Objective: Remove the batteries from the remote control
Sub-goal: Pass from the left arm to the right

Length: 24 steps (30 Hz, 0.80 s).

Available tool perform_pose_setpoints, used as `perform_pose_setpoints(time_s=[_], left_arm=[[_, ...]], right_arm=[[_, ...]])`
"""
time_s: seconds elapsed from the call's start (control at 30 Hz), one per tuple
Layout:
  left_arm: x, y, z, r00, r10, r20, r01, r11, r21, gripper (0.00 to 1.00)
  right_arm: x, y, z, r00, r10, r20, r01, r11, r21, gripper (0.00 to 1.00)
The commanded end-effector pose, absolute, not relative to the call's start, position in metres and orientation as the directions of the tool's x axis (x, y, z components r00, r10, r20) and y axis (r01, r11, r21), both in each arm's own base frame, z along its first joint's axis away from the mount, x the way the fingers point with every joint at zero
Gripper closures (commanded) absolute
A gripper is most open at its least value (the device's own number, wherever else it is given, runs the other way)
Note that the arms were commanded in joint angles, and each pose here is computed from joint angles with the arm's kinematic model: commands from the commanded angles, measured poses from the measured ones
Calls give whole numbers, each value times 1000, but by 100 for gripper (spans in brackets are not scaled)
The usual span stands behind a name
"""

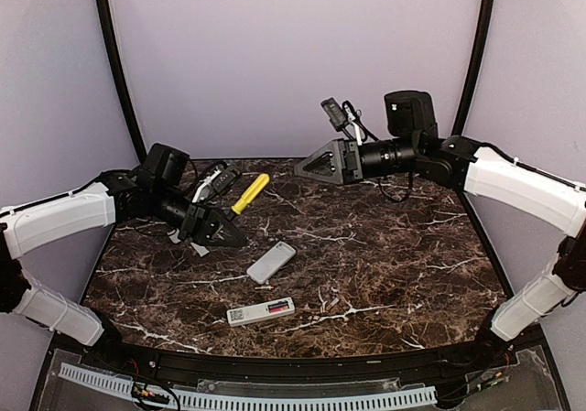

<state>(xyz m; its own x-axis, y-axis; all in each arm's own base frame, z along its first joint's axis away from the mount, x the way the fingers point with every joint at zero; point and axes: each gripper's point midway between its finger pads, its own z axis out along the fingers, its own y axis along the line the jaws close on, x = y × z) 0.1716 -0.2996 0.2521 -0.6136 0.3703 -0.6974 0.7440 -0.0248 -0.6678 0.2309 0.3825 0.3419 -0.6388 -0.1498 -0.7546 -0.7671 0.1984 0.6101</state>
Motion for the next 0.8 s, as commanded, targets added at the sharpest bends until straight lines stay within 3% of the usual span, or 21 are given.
perform_pose_setpoints(time_s=[0.0, 0.77], left_arm=[[144, -305, 250, -606, 432, -668, 697, -114, -708, 100], [133, -313, 249, -606, 464, -646, 662, -156, -733, 100]], right_arm=[[215, 404, 339, -613, -220, -759, -789, 127, 601, 16], [178, 452, 326, -597, -338, -728, -750, -87, 656, 53]])
